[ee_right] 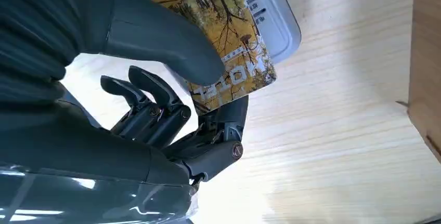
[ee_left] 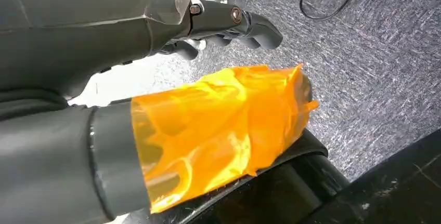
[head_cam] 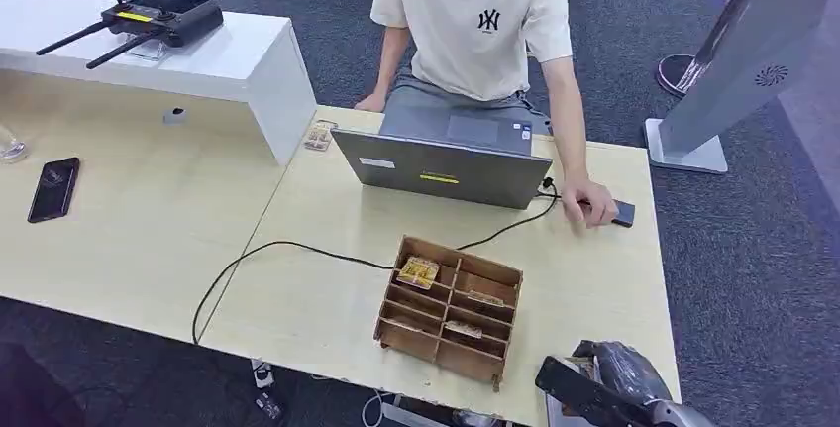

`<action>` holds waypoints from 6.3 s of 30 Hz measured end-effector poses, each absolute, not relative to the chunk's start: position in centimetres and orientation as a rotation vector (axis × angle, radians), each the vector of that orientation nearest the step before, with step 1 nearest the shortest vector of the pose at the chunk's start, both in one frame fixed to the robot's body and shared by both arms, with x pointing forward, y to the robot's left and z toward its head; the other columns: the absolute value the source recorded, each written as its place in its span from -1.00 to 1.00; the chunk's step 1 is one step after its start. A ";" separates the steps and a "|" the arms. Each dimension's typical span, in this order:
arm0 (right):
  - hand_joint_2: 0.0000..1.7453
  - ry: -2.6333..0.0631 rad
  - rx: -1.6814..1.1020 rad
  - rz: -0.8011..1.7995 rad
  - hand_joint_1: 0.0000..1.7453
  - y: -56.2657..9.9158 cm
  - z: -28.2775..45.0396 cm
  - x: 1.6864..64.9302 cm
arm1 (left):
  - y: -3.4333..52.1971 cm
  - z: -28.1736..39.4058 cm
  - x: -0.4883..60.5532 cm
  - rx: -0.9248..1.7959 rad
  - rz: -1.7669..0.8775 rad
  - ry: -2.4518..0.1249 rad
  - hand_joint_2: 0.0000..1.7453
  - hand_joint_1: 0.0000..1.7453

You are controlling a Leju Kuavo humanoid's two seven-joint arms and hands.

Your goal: Pass the card to the sensor for recognition and then transmit it.

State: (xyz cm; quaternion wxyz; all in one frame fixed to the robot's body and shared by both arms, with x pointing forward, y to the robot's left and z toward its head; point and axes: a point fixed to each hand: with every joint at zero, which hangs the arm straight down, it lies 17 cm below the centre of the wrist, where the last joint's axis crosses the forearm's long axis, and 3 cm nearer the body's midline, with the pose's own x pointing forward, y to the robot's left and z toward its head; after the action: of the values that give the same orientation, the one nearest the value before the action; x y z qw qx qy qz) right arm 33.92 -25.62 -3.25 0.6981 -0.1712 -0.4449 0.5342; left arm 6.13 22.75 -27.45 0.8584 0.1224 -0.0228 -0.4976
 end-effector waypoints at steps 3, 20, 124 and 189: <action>1.00 -0.986 -0.380 1.193 1.00 -25.6 -3.5 33.8 | 22.7 -27.4 6.1 0.257 -1.046 -0.047 -1.00 -1.00; 1.00 -0.988 -0.378 1.178 1.00 -25.6 -3.6 33.7 | 22.7 -27.4 6.1 0.258 -1.047 -0.048 -1.00 -1.00; 1.00 -1.759 -0.808 0.675 -1.00 -14.6 25.0 53.1 | 21.9 -27.0 9.7 0.247 -1.202 -0.127 -1.00 -1.00; 1.00 -1.777 -0.680 1.019 -0.48 -6.7 11.6 33.5 | 21.5 -27.5 6.4 0.238 -0.986 -0.110 -1.00 -1.00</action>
State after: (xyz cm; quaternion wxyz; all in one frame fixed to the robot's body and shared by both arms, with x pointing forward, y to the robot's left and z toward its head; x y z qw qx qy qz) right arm 33.46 -6.71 11.62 0.4723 -0.2777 -0.7257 0.4161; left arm 6.40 21.48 -27.45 0.8728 0.1139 -0.0527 -0.4717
